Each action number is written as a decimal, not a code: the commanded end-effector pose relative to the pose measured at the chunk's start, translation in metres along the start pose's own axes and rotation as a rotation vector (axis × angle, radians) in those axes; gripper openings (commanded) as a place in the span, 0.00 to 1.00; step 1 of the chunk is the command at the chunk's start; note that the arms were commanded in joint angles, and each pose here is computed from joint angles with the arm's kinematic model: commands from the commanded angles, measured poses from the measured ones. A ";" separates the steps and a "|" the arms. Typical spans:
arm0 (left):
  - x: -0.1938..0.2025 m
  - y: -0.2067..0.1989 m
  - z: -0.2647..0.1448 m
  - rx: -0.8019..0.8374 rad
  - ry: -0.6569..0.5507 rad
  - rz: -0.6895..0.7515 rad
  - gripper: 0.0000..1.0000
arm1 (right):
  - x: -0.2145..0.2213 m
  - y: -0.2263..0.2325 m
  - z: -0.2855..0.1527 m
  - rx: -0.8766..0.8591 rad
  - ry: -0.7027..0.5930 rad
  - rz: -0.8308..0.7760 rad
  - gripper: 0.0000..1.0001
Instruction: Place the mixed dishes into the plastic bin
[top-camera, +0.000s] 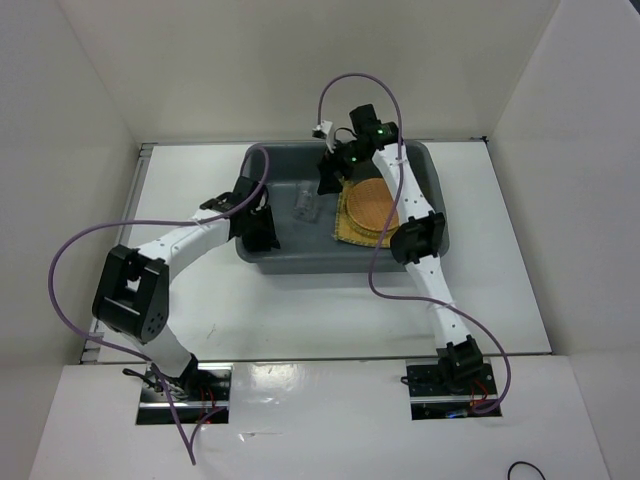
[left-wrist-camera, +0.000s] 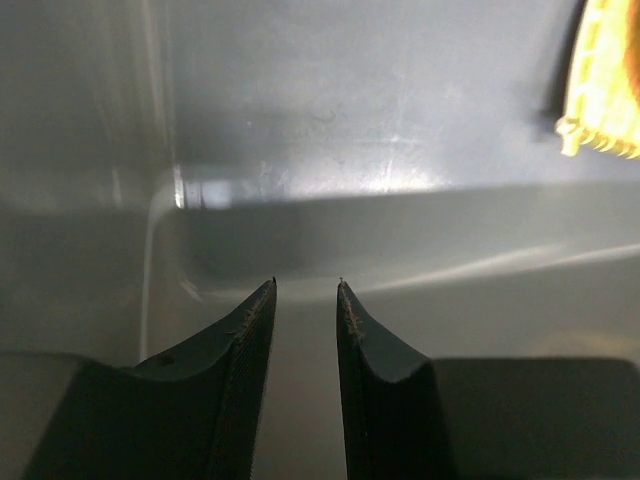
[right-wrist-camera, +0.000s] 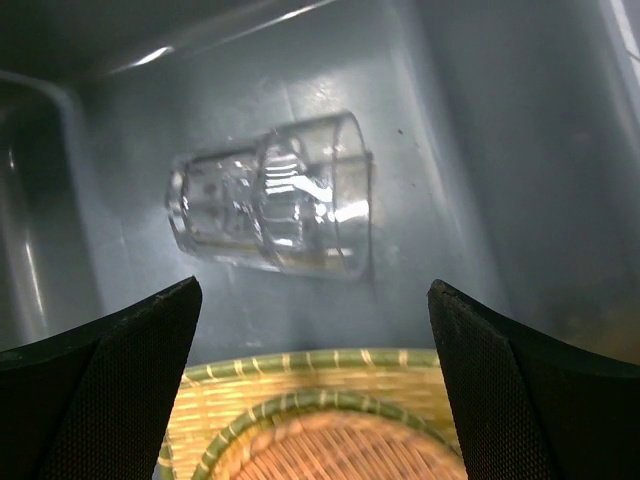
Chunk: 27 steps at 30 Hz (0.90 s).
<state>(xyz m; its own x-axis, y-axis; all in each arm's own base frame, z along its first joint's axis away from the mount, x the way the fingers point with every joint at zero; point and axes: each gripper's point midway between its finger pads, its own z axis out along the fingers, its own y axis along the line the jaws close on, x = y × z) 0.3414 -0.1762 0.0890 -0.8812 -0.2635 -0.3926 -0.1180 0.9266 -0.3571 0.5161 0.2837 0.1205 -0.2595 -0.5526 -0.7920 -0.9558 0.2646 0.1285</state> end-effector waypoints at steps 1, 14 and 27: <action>0.002 0.004 0.001 -0.027 0.023 0.006 0.38 | 0.001 0.008 0.010 -0.041 -0.012 -0.019 0.98; 0.010 0.009 0.009 -0.046 0.067 0.011 0.38 | 0.028 0.010 0.041 -0.069 0.049 -0.026 0.98; -0.003 -0.015 0.049 0.019 0.133 0.014 0.40 | 0.058 0.043 0.056 -0.234 0.090 0.066 0.76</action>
<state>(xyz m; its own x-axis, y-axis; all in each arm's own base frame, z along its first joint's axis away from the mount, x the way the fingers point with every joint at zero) 0.3646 -0.1926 0.0671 -0.9153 -0.2234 -0.3351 -0.1029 0.9342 -0.3415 0.4724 0.3100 0.0692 -0.3594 -0.5487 -0.7548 -0.9284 0.1290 0.3484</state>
